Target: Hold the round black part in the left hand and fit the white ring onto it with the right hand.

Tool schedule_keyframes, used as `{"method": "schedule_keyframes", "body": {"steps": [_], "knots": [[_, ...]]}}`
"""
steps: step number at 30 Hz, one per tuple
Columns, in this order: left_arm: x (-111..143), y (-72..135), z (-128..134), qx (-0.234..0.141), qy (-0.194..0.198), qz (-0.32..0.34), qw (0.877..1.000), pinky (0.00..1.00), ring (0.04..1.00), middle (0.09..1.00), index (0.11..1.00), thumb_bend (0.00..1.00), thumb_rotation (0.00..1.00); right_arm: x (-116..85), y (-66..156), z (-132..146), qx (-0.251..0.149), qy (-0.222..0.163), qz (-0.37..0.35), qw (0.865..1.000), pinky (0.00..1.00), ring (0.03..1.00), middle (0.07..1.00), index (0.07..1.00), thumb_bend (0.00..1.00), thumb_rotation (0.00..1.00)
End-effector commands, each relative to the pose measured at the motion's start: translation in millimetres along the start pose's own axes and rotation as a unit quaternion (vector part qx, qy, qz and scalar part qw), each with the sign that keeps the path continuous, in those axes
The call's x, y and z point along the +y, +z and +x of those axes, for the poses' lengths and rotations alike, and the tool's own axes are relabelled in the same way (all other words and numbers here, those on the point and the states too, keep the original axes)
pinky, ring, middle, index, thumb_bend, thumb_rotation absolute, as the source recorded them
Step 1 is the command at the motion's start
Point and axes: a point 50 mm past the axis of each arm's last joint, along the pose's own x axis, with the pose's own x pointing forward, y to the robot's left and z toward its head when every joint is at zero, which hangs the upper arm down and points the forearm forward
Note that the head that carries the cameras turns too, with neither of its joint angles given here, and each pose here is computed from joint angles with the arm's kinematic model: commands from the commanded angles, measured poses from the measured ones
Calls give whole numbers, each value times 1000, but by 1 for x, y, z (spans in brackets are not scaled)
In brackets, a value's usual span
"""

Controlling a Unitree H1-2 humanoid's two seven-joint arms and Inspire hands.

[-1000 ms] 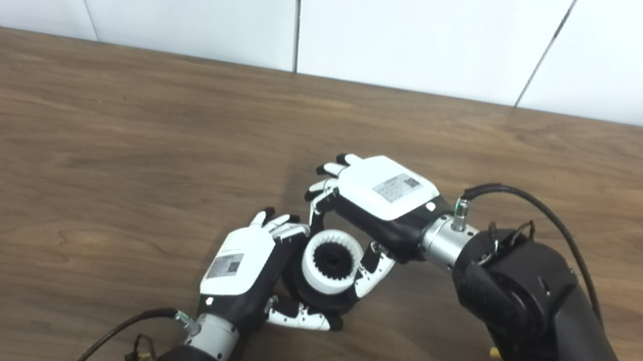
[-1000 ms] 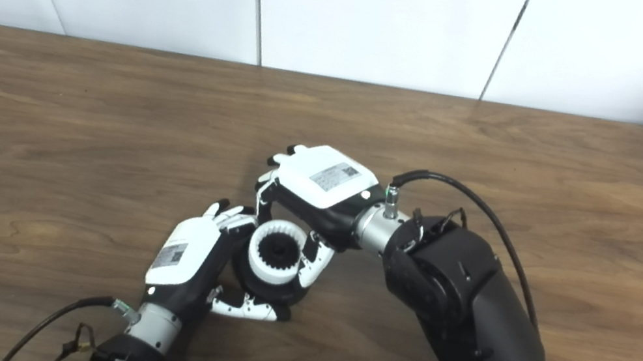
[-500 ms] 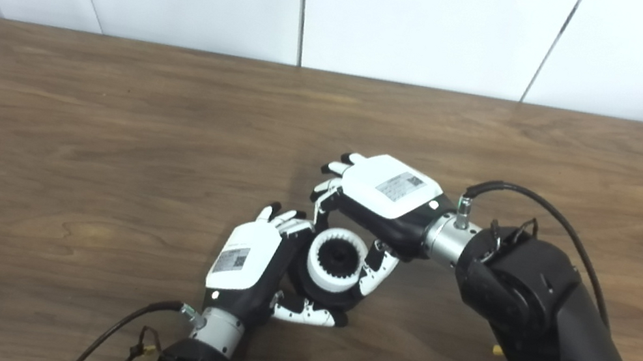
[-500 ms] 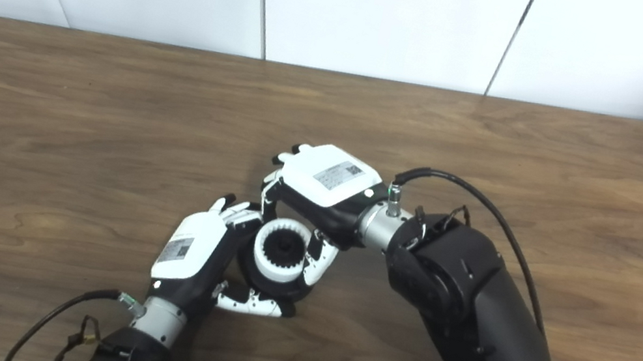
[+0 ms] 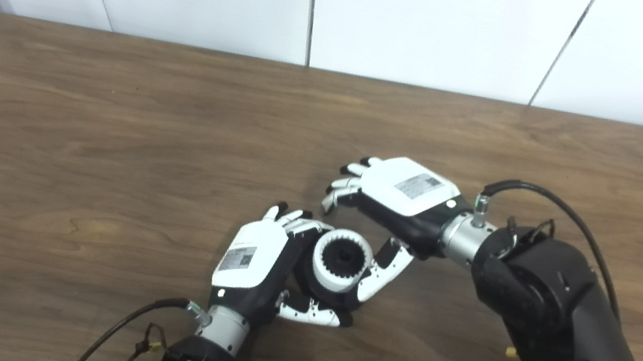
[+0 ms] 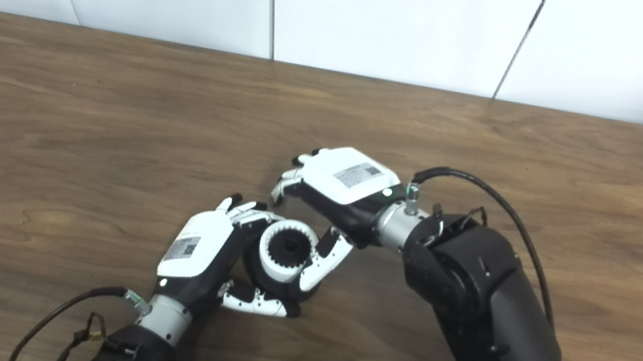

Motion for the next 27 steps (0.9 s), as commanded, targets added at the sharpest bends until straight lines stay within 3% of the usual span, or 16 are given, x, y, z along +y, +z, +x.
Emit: {"method": "schedule_keyframes", "body": {"steps": [1,9,21,25,26,27], "knots": [[-8,4,0,-5,-24,1,1000,1000,888,782,482,520,55,-30,9,-6,-24,-70,-10,997,1000,945,854,723,1000,381],[-8,1,-1,-2,-24,-3,1000,1000,892,788,482,521,53,-52,12,-17,-26,-95,-5,995,1000,954,846,690,1000,248],[-7,-4,0,7,-25,7,1000,1000,892,776,483,521,56,-58,11,-26,-11,-84,-15,996,1000,953,843,686,1000,229],[-6,-5,2,11,-47,31,998,1000,894,806,494,520,65,-58,9,-27,-10,-84,-17,996,1000,954,843,686,1000,232],[-5,-5,3,13,-55,39,998,1000,909,843,618,662,129,-58,9,-27,-9,-83,-18,996,1000,956,844,686,1000,239],[-4,-6,3,15,-63,46,997,1000,918,861,682,735,162,-58,9,-27,-9,-83,-17,996,1000,957,845,687,1000,242]]}}
